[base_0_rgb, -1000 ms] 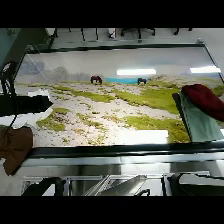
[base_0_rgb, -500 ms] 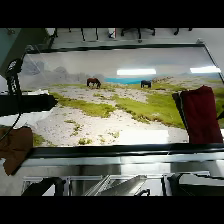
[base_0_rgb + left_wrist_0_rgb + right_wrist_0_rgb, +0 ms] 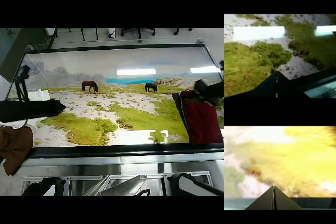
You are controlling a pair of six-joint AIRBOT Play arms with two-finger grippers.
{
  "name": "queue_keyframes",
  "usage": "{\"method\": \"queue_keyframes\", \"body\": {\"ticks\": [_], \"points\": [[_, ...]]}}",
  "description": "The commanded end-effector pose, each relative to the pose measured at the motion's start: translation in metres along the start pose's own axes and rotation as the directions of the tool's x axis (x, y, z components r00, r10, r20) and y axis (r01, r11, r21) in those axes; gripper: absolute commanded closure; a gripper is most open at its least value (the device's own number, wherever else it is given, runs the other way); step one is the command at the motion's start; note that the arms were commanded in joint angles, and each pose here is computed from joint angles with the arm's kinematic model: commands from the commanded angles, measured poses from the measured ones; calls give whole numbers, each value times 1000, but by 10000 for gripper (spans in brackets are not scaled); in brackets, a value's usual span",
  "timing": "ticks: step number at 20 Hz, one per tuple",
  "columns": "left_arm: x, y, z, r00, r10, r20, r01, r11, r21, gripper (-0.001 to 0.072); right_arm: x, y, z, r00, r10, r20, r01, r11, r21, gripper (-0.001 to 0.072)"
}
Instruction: Fold the shirts.
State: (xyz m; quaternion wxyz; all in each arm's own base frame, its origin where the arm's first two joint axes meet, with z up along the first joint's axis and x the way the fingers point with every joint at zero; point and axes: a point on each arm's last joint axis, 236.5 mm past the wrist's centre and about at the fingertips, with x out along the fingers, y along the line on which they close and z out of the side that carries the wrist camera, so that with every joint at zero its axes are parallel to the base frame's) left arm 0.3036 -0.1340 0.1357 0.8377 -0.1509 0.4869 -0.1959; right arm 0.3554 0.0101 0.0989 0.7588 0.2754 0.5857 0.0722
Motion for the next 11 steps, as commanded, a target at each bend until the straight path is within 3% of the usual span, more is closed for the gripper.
{"method": "queue_keyframes", "body": {"ticks": [1, 4, 7, 11], "points": [[27, -24, -57, 994, -84, -65, 85, 996, 7, 690, 51, 59, -64, 997, 74, 22, -67, 975, -212, 692], [39, -33, -84, 991, -112, -69, 112, 994, -10, 690, 82, 71, -97, 995, 94, 18, -86, 959, -270, 692], [38, -37, -94, 990, -126, -66, 127, 992, 5, 689, 88, 73, -141, 987, 68, -145, -109, 949, -297, 692], [32, -37, -94, 991, -136, -16, 136, 991, 11, 690, 88, 73, -147, 984, 62, -167, -111, 947, -302, 692]]}}
